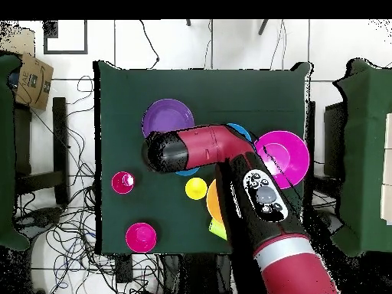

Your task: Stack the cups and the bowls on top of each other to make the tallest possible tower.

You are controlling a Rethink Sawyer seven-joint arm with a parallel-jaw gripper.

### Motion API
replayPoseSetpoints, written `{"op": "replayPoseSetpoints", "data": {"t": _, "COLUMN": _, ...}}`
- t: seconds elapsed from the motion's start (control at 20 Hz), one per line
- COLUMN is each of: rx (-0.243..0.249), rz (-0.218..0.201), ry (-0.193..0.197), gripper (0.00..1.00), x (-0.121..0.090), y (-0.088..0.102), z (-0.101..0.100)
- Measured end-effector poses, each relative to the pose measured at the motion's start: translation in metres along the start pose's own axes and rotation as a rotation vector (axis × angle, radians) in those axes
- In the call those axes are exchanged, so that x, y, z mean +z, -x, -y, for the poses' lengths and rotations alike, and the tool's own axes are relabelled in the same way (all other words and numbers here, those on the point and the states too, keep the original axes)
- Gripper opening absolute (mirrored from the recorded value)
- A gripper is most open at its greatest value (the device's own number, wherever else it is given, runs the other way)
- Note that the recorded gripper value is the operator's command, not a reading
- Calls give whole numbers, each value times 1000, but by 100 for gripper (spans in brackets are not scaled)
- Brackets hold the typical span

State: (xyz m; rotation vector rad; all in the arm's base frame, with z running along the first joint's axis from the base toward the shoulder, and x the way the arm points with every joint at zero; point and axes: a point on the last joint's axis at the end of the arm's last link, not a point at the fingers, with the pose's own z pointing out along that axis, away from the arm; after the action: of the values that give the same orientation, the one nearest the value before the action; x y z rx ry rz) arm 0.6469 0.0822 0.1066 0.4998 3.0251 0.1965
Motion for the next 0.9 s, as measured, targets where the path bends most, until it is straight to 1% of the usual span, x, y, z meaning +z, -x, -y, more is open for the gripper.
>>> {"op": "replayPoseSetpoints", "data": {"t": 0.15, "rx": -13, "rz": -31, "ry": 11, "gripper": 100, "x": -7, "y": -3, "z": -2}}
{"op": "replayPoseSetpoints", "data": {"t": 0.2, "rx": -28, "rz": -54, "ry": 19, "gripper": 100, "x": -10, "y": -5, "z": -4}}
{"op": "replayPoseSetpoints", "data": {"t": 0.3, "rx": -45, "rz": -69, "ry": 25, "gripper": 100, "x": -12, "y": -6, "z": -6}}
{"op": "replayPoseSetpoints", "data": {"t": 0.4, "rx": -89, "rz": -92, "ry": 39, "gripper": 100, "x": -14, "y": -8, "z": -11}}
{"op": "replayPoseSetpoints", "data": {"t": 0.55, "rx": -138, "rz": -101, "ry": 53, "gripper": 100, "x": -15, "y": -9, "z": -16}}
{"op": "replayPoseSetpoints", "data": {"t": 0.65, "rx": -163, "rz": -101, "ry": 61, "gripper": 100, "x": -15, "y": -10, "z": -18}}
{"op": "replayPoseSetpoints", "data": {"t": 0.7, "rx": -193, "rz": -100, "ry": 72, "gripper": 100, "x": -15, "y": -9, "z": -20}}
{"op": "replayPoseSetpoints", "data": {"t": 0.8, "rx": -235, "rz": -101, "ry": 88, "gripper": 100, "x": -13, "y": -10, "z": -22}}
{"op": "replayPoseSetpoints", "data": {"t": 0.85, "rx": -247, "rz": -102, "ry": 92, "gripper": 100, "x": -12, "y": -10, "z": -23}}
{"op": "replayPoseSetpoints", "data": {"t": 0.9, "rx": -281, "rz": -105, "ry": 97, "gripper": 100, "x": -7, "y": -11, "z": -21}}
